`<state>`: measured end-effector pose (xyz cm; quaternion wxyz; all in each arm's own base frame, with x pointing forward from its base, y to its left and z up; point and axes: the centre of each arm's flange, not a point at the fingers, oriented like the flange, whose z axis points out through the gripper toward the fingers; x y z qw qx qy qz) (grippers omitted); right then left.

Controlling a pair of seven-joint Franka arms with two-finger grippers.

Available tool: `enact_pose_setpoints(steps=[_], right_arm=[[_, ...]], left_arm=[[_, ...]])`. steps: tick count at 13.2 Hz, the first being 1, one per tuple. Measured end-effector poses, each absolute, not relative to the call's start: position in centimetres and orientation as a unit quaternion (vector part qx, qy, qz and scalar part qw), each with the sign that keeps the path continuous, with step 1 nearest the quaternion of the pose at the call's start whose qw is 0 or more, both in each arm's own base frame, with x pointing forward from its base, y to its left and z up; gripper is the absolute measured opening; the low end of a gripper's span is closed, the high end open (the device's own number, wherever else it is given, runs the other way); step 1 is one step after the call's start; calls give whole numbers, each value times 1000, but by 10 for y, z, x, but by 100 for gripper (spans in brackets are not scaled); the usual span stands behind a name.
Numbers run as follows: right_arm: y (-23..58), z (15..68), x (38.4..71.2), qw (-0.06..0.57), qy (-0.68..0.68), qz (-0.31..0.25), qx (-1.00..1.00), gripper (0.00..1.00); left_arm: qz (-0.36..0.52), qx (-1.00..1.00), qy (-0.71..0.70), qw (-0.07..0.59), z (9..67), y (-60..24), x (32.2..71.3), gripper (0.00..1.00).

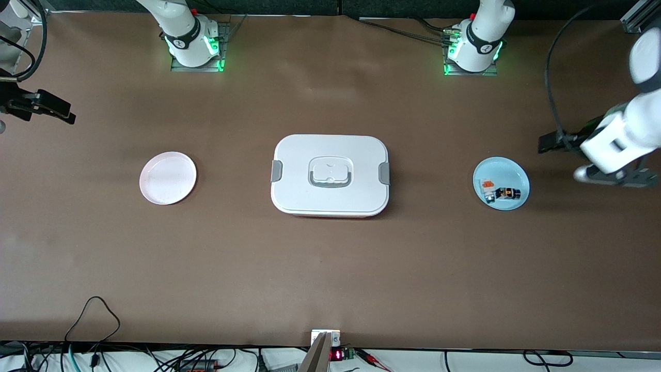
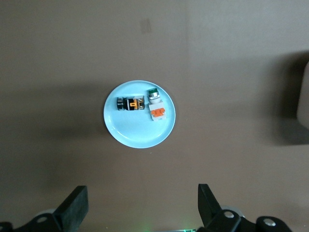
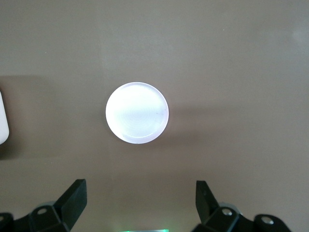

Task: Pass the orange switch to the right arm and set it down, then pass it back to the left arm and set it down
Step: 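Reach the left gripper down to the orange switch on the blue plate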

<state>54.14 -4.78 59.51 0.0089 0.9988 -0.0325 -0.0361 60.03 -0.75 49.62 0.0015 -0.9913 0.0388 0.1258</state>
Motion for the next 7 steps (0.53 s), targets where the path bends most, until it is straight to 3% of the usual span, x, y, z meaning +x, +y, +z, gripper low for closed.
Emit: enact_pose_setpoints(steps=[7], right_arm=[[-47,575,549,8,-32,-57,998,100]], left_arm=[[165,-986,27,-2,354,41,642,100]])
